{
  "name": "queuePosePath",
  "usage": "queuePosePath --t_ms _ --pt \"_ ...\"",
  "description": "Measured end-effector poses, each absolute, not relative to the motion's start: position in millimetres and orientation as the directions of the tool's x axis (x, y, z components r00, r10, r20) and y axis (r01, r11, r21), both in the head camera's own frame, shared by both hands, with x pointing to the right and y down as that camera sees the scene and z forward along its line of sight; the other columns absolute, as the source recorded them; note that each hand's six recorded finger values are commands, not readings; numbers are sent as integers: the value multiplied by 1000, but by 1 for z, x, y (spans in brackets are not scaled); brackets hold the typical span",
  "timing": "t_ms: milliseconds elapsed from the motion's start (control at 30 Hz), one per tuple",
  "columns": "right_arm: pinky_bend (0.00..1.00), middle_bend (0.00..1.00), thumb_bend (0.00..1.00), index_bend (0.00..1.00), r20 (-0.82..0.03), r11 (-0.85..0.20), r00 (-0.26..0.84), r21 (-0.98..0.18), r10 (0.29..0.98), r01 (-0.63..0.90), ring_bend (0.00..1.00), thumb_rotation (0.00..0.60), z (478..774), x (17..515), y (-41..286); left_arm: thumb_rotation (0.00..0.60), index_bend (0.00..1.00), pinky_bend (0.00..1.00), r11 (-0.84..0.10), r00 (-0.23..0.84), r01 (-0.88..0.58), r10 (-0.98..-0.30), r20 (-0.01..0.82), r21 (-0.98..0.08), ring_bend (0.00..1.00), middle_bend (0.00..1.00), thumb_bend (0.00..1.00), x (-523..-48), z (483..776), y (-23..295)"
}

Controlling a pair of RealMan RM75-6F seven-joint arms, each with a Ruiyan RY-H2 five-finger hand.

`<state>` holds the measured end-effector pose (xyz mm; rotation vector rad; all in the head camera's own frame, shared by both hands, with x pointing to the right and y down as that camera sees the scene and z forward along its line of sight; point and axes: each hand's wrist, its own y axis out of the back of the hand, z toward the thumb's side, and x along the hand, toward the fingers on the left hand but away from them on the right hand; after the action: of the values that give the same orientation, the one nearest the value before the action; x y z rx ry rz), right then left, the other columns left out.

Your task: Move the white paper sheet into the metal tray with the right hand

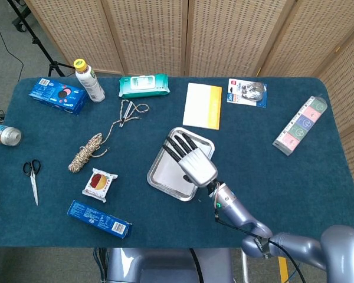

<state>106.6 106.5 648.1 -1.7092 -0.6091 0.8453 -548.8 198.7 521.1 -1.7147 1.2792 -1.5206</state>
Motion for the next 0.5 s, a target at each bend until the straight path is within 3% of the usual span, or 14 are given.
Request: queuePosePath --t_ms 267,500 --pt "16 0 0 50 -137 -154 529 -988 837 -11 0 600 605 183 88 600 0 0 -408 -78 -295 -891 447 -864 0 0 0 -547 520 200" --pt "0 0 0 50 -108 -134 368 -990 923 44 0 600 579 276 96 600 0 0 -391 -90 -272 -899 428 -879 0 0 0 -545 520 202"
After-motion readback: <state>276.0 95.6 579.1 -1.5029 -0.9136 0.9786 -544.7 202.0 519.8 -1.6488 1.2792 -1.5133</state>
